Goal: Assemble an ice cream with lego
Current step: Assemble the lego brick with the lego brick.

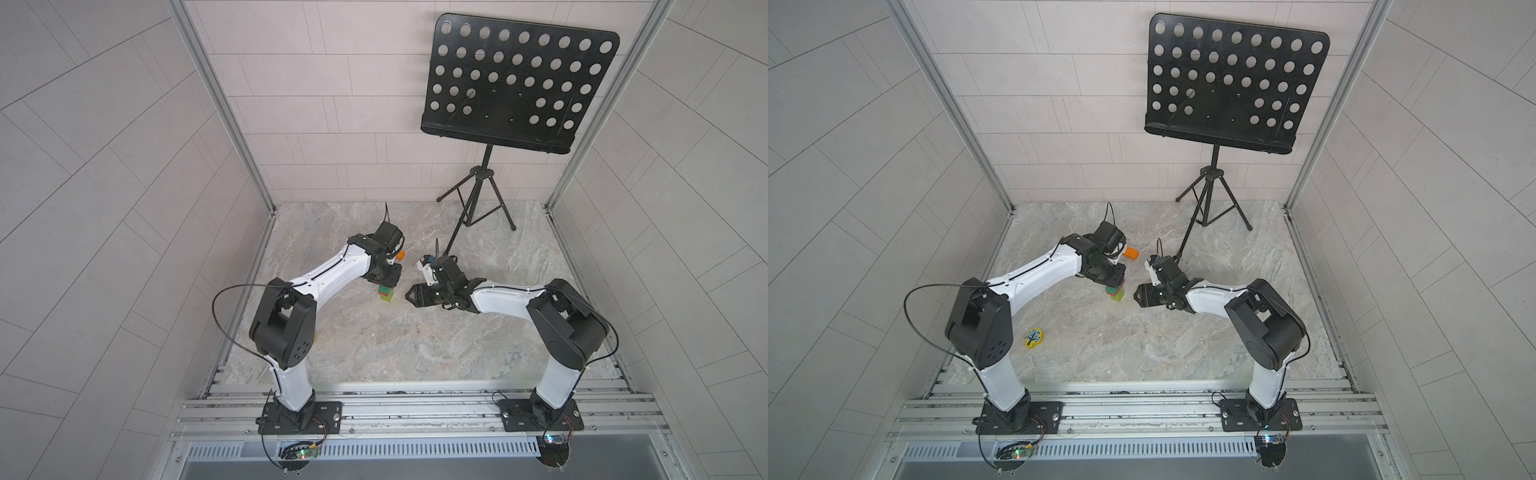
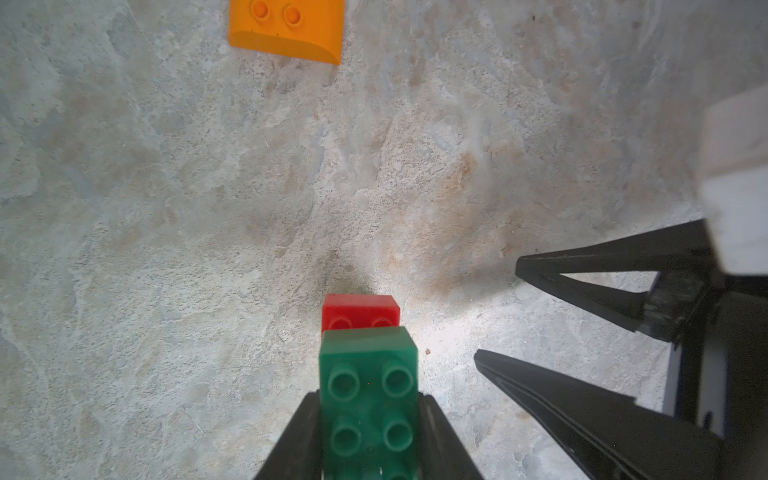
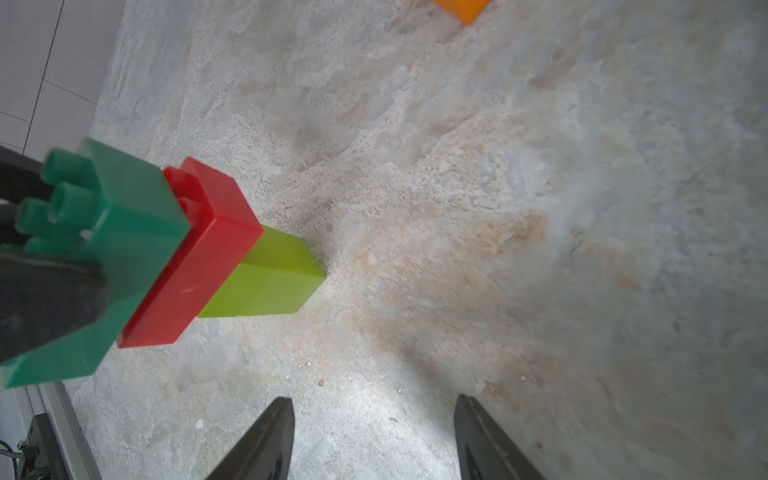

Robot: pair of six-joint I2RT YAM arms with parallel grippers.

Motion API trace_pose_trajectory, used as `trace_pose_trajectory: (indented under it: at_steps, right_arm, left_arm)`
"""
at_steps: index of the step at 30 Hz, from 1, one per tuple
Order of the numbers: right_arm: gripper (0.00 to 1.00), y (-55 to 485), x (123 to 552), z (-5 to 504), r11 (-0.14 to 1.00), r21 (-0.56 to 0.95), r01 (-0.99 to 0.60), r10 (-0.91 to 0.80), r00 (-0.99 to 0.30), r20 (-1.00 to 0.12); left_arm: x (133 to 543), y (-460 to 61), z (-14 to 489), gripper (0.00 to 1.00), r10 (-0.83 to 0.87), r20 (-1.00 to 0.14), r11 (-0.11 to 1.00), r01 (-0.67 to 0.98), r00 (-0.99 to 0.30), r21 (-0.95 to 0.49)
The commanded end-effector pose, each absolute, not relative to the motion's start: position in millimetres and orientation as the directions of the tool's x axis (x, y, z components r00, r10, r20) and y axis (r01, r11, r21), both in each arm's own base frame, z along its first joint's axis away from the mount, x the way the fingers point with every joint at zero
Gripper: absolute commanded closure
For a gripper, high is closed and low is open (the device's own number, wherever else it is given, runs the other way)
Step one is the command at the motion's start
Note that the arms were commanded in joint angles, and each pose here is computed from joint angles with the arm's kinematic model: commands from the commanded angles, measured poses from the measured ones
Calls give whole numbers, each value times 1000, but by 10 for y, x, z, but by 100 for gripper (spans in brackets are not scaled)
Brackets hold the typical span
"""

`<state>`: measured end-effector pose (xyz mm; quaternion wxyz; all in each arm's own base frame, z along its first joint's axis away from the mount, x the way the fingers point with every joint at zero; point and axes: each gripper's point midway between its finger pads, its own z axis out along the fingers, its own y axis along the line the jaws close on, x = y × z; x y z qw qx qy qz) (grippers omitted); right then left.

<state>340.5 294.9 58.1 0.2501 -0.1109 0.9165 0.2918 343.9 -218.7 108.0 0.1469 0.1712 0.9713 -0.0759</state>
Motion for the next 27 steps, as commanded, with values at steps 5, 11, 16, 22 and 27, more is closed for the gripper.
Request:
trace_pose_trajectory:
  at_steps: [5, 11, 16, 22, 27]
  right_arm:
    - [34, 2985, 3372, 543, 809, 460, -367, -94, -852, -515]
    - [34, 3029, 3346, 529, 802, 462, -379, -110, -854, -509]
    - [34, 3051, 3330, 532, 797, 463, -389, -121, -853, -508]
    - [34, 3075, 3320, 536, 792, 465, -397, -128, -852, -508]
    - [34, 3081, 3316, 536, 791, 465, -399, -132, -852, -506]
  left_arm:
    - [3363, -2151, 1148, 100, 336, -321, 921, 380, -885, -84]
    - [3359, -2171, 1140, 100, 384, -318, 900, 428, -867, -82]
    - [3370, -2148, 1154, 100, 399, -322, 894, 443, -859, -74]
    - [3372, -2222, 1222, 100, 412, -348, 875, 472, -843, -107]
    - [3388, -2186, 1210, 100, 403, -343, 881, 461, -848, -104]
